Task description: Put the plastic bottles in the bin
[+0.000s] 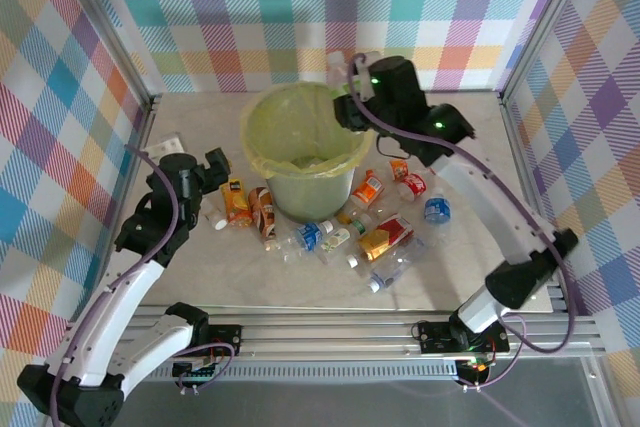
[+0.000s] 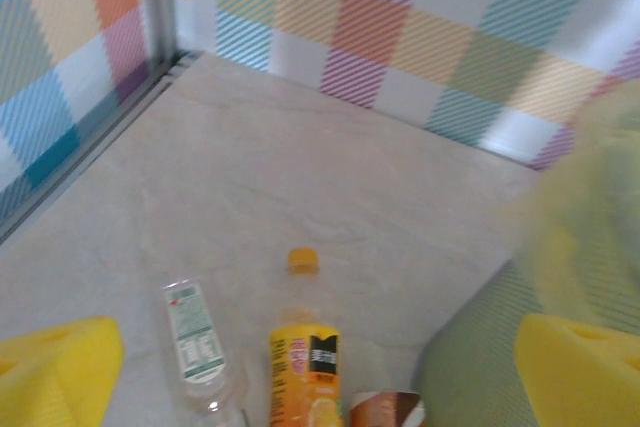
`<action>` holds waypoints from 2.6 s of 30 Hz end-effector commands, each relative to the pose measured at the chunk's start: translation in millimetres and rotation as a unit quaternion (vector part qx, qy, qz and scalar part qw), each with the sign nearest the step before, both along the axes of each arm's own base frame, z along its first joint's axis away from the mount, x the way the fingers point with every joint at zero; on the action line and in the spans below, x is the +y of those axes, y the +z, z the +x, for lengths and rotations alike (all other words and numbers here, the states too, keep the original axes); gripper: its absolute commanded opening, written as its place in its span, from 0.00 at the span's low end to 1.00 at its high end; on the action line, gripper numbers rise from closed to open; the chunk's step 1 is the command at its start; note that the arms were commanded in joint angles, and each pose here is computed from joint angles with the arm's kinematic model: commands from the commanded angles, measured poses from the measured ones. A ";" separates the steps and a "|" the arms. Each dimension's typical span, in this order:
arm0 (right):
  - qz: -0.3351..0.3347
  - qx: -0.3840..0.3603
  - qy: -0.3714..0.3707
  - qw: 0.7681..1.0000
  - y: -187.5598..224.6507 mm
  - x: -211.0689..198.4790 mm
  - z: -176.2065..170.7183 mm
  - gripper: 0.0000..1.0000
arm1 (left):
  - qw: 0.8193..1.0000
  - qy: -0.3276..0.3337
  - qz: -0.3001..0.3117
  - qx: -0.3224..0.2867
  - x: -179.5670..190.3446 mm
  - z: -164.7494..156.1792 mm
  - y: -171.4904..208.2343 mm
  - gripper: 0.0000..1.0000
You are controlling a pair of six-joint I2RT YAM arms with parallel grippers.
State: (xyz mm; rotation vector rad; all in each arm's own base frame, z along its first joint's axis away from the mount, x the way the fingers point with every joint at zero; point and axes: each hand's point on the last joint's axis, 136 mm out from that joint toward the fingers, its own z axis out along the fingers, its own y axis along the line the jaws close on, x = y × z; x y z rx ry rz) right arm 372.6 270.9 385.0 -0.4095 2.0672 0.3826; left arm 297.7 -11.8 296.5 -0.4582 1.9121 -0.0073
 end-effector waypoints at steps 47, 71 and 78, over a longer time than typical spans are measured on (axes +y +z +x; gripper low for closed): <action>-0.226 0.149 0.087 0.959 -178.7 67.4 42.2 0.24 | 0.972 0.128 -0.148 0.133 67.8 2.1 -164.7 1.00; -0.257 0.149 0.081 0.951 -206.0 70.0 57.3 0.52 | 0.967 0.147 -0.151 0.144 79.5 14.4 -181.0 1.00; -0.250 0.145 0.083 0.954 -198.6 72.6 58.3 0.59 | 0.965 0.144 -0.160 0.153 79.8 22.2 -186.5 1.00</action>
